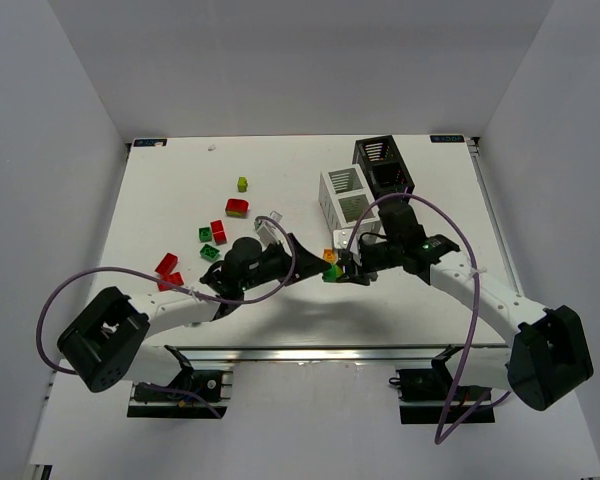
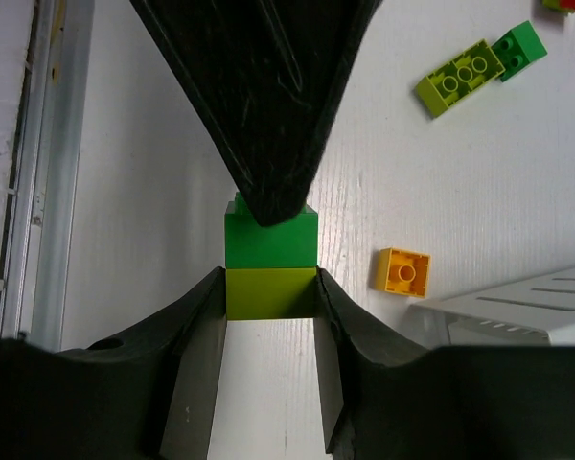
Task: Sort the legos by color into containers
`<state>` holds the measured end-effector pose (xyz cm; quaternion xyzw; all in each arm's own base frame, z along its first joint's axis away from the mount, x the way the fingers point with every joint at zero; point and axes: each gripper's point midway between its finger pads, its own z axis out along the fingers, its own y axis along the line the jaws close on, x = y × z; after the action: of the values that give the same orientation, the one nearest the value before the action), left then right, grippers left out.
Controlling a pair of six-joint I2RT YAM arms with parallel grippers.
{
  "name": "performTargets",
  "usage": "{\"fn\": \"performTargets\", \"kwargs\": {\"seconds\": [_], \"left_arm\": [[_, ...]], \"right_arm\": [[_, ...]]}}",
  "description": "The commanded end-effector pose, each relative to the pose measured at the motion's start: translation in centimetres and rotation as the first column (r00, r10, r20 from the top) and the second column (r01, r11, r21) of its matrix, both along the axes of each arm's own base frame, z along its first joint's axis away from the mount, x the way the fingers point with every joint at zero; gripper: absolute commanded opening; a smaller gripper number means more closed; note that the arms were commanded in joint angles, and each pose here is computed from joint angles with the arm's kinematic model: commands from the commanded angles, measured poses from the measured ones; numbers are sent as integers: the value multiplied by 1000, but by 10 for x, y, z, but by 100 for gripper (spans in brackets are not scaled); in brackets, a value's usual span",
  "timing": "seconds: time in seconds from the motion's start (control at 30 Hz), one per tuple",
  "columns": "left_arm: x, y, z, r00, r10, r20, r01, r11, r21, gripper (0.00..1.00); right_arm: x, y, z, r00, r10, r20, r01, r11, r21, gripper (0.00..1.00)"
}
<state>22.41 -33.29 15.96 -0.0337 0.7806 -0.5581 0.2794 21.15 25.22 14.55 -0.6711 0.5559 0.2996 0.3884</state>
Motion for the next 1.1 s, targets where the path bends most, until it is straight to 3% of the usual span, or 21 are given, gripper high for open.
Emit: {"fn": "performTargets", "kwargs": {"seconds": [0.0, 0.3, 0.4, 0.43, 0.53, 1.07], "left_arm": [[1, -11, 24, 997, -38, 64, 41, 998, -50, 70], [1, -13, 21, 998, -46, 49, 48, 998, -42, 60], [0, -14, 21, 997, -53, 53, 55, 997, -49, 43], [0, -15, 22, 997, -55, 54, 58, 997, -54, 33], [-1, -15, 24, 997, -56, 55, 59, 997, -59, 23], [11, 38, 46, 988, 112, 110, -104, 992, -76, 17]], "right_arm": [[4, 17, 36, 999, 12, 41, -16, 995, 94, 0], [8, 24, 48, 998, -7, 59, 0, 992, 123, 0], [9, 24, 46, 998, -16, 61, 9, 993, 120, 0], [10, 23, 45, 998, -21, 65, 14, 993, 116, 0], [11, 20, 42, 997, -36, 71, 28, 994, 104, 0], [6, -6, 30, 990, -63, 128, 55, 996, 67, 0]]}}
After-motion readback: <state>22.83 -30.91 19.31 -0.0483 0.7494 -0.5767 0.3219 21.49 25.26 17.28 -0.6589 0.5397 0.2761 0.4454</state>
